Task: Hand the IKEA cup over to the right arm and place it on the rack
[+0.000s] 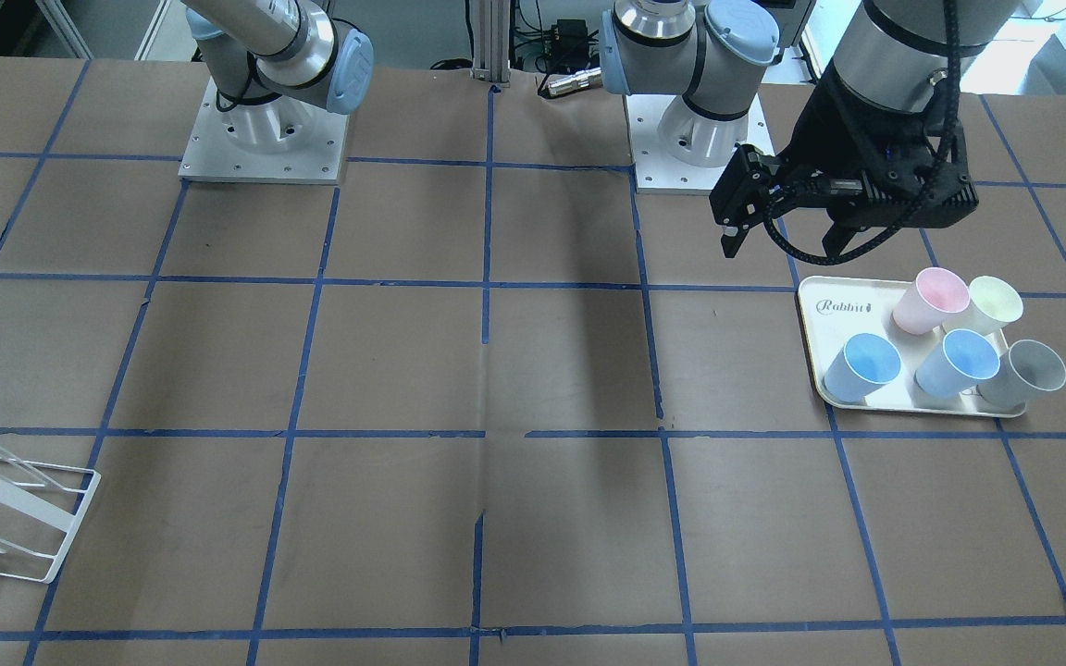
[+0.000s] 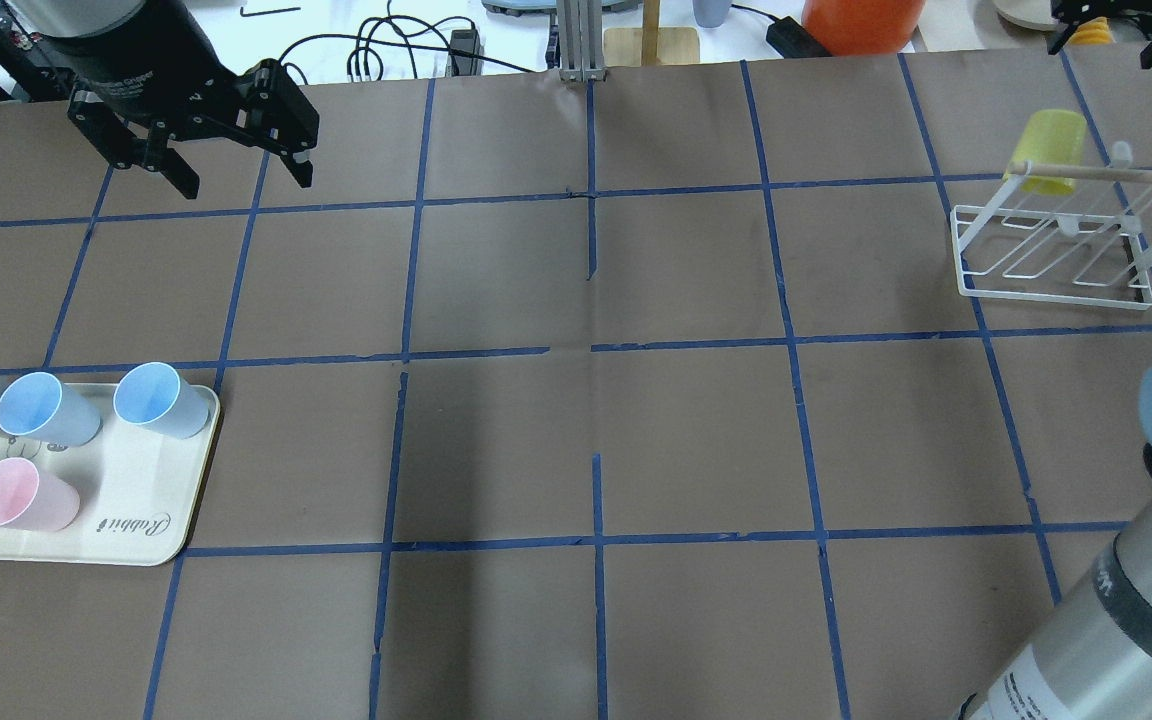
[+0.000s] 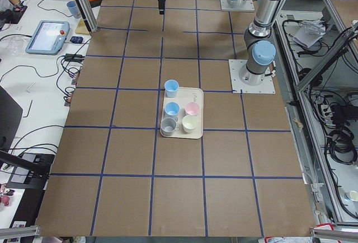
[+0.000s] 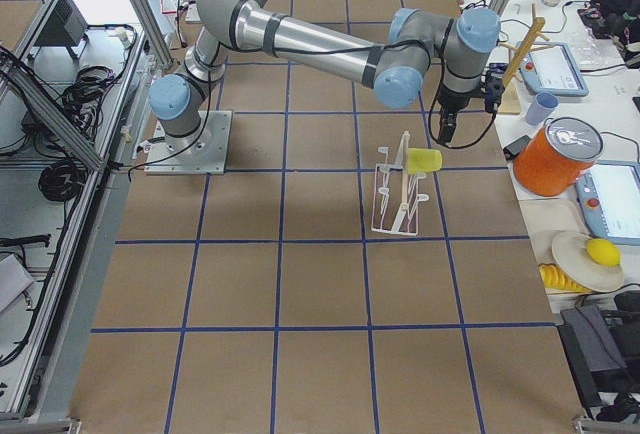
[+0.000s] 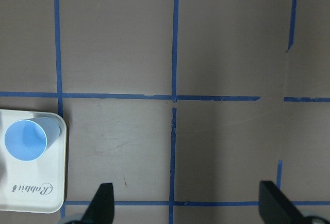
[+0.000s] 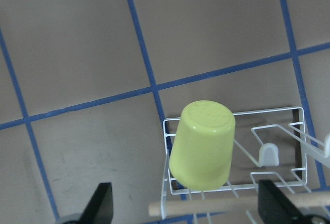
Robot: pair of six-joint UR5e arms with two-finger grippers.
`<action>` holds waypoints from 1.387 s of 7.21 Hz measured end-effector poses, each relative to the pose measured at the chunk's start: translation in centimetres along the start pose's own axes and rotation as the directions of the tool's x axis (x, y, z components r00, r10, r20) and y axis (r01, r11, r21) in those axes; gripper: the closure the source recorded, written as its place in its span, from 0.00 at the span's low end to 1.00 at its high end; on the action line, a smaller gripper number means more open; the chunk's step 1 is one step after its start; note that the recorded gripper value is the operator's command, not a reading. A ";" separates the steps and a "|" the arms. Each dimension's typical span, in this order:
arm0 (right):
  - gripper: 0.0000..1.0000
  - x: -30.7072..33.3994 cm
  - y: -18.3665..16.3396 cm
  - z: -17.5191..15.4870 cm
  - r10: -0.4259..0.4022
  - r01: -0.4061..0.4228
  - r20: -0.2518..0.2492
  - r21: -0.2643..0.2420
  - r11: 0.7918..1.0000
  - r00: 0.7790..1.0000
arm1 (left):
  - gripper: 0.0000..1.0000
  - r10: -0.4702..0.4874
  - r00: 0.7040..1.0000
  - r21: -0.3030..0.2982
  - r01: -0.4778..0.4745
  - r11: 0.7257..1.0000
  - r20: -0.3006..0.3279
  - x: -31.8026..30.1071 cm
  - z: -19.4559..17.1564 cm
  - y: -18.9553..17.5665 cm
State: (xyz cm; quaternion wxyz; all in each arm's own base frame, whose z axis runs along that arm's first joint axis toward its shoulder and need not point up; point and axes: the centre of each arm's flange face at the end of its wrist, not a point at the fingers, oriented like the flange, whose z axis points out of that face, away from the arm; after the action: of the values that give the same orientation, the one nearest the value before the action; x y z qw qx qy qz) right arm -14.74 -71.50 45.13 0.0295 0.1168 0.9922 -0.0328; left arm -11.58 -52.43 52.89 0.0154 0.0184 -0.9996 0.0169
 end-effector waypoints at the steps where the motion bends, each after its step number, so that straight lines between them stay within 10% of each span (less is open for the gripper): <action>1: 0.00 -2.9 1.8 -3.0 0.000 0.000 0.005 -0.022 1.000 1.000 | 0.00 0.002 1.000 0.001 -0.002 1.000 0.002 0.0 0.0 0.0; 5: 0.00 -17.6 9.5 -6.9 -0.135 0.136 0.014 -0.130 0.982 0.991 | 0.00 0.009 1.000 0.000 -0.009 1.000 0.006 -0.1 0.0 0.0; 10: 0.00 -21.6 23.1 -7.6 -0.040 0.034 -0.030 -0.194 0.980 0.999 | 0.00 -0.002 1.000 -0.001 0.002 1.000 0.006 -0.1 0.1 -0.1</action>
State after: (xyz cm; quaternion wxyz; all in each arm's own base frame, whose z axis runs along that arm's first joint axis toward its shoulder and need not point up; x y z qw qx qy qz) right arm 11.28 -53.48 52.83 0.0233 0.0955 0.9930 0.0650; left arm -11.51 -52.50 52.79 0.0123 0.0196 -0.9996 0.0165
